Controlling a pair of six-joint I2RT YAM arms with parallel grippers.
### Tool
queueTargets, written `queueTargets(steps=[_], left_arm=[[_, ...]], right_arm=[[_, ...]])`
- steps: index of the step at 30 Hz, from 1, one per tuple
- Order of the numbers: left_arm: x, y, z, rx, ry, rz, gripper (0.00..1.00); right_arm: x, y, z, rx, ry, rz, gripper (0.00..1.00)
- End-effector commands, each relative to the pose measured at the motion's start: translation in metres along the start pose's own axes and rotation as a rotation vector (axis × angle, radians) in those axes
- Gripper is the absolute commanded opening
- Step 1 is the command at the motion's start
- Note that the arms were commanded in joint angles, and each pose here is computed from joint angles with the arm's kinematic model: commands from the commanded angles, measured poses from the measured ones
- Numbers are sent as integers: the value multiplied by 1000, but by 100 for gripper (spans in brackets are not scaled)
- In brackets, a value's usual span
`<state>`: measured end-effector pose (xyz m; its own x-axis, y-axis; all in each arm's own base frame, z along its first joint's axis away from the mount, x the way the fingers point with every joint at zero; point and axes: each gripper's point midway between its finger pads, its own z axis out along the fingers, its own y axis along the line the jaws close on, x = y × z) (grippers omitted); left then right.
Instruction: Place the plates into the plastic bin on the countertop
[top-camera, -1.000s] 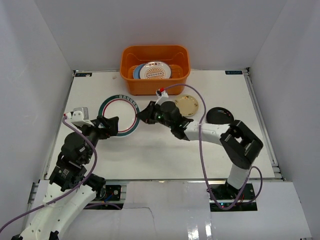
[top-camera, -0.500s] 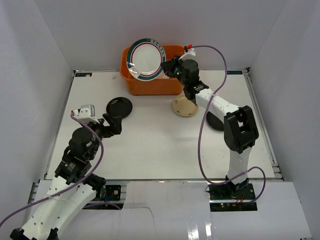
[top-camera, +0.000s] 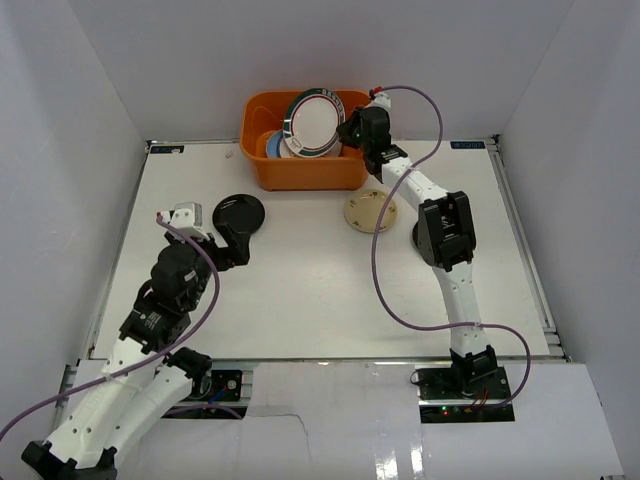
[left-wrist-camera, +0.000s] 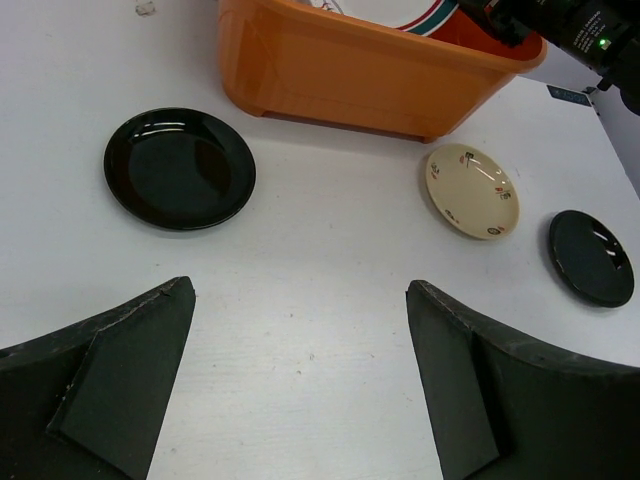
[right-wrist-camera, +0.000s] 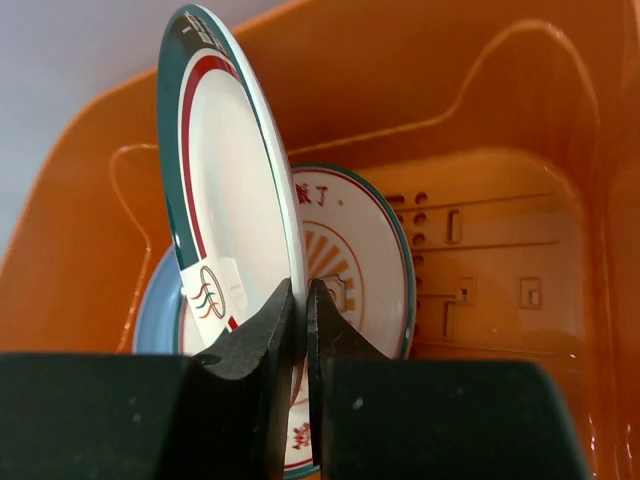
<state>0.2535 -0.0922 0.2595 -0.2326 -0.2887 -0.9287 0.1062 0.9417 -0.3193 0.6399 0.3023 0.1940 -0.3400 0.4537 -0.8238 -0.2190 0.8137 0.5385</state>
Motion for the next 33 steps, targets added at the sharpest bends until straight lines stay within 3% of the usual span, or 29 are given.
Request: queueTargets(steps=[1,9,15,23,30,33], left_arm=[[5,0,5,-5,10,18,98],[18,3,14,-27,65,22,98],[27,6,21,-49,112,10,98],[30,4,35,-101,152,-88,98],[54,-6,65,-119,221,-197,98],[62,-4,80,-154,239,-237,98]], right_arm=[[-47,31,-4,-82,-106,0,8],[-10,8,8,-46,-35,-1,10],[11,-6,10,-19,5,-10,24],[-6,2,-6,-25,-24,-52,59],[-55,34,-39,-83,-85,-133,91],[-81,51,-60,-111,-111,-178,98]])
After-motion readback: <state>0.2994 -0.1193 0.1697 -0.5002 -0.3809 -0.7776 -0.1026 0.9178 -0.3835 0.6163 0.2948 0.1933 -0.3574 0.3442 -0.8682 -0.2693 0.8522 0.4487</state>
